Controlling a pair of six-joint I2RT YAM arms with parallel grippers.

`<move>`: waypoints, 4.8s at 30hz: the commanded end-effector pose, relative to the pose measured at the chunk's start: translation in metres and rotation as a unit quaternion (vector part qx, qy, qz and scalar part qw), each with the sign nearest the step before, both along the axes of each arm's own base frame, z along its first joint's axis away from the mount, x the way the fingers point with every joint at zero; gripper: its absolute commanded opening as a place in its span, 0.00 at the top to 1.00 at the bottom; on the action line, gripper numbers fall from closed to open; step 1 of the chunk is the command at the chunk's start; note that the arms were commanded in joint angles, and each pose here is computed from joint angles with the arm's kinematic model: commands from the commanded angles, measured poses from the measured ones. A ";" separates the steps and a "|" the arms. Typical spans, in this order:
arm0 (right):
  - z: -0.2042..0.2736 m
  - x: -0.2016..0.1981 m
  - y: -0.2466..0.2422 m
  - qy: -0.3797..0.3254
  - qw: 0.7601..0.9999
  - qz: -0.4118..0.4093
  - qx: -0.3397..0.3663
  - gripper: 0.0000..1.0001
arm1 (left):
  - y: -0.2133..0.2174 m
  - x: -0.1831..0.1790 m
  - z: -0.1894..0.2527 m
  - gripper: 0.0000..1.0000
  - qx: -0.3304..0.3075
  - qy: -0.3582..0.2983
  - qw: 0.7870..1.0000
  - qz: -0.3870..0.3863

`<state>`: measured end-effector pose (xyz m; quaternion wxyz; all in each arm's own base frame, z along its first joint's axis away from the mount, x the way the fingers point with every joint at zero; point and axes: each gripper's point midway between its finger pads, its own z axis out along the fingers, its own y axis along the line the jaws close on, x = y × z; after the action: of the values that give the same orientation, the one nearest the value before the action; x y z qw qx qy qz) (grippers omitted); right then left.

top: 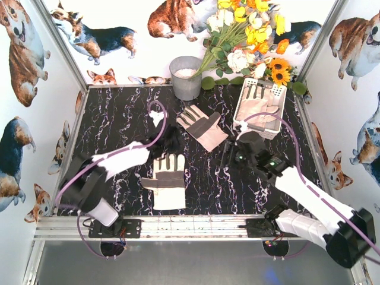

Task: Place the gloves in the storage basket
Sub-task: Adjust the glove at the center of the board, then move the glove to the center of the board, then pair the glove with the glove.

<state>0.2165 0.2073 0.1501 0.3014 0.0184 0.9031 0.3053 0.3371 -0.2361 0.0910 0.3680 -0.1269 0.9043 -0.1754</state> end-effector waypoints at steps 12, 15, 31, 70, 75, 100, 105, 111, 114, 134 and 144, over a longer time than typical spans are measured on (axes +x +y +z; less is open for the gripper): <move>0.010 -0.004 -0.031 -0.025 0.999 -0.020 -0.027 0.43 | -0.022 0.115 -0.049 0.50 -0.119 -0.002 0.990 0.075; 0.007 -0.002 -0.035 -0.025 0.999 -0.014 -0.041 0.42 | -0.023 0.128 -0.058 0.51 -0.119 -0.003 0.990 0.080; 0.007 0.017 -0.046 -0.015 0.999 -0.031 -0.040 0.42 | -0.036 0.156 -0.089 0.98 -0.134 0.016 0.988 0.076; -0.076 -0.029 -0.066 0.125 0.989 -0.076 0.028 0.37 | -0.071 -0.092 -0.073 1.00 -0.101 0.059 0.985 -0.130; -0.074 -0.030 -0.064 0.121 0.989 -0.077 0.036 0.38 | -0.066 -0.087 -0.067 1.00 -0.106 0.037 0.987 -0.115; -0.032 -0.032 -0.053 0.073 0.991 -0.059 0.092 0.37 | 0.049 -0.111 -0.002 0.14 0.005 0.027 0.996 -0.080; -0.022 -0.031 -0.050 0.067 0.991 -0.050 0.100 0.37 | 0.105 -0.132 -0.037 0.17 -0.019 0.093 0.995 -0.009; -0.021 -0.034 -0.050 0.068 0.992 -0.046 0.100 0.37 | 0.137 -0.136 -0.044 0.24 -0.006 0.107 0.994 0.034; -0.022 -0.035 -0.050 0.068 0.991 -0.047 0.101 0.37 | 0.143 -0.137 -0.050 0.33 -0.006 0.115 0.992 0.048; -0.016 -0.040 -0.041 0.076 0.991 -0.008 0.111 0.37 | 0.132 -0.126 -0.046 1.00 -0.045 0.091 0.994 0.037; 0.021 -0.022 -0.009 0.000 0.992 0.045 0.114 0.33 | 0.086 -0.111 0.044 1.00 -0.165 0.037 0.986 -0.014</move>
<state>0.1708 0.1747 0.1234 0.2092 0.0747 0.8910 0.3959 0.2236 -0.1281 0.1008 0.3098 -0.1844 0.8946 -0.2639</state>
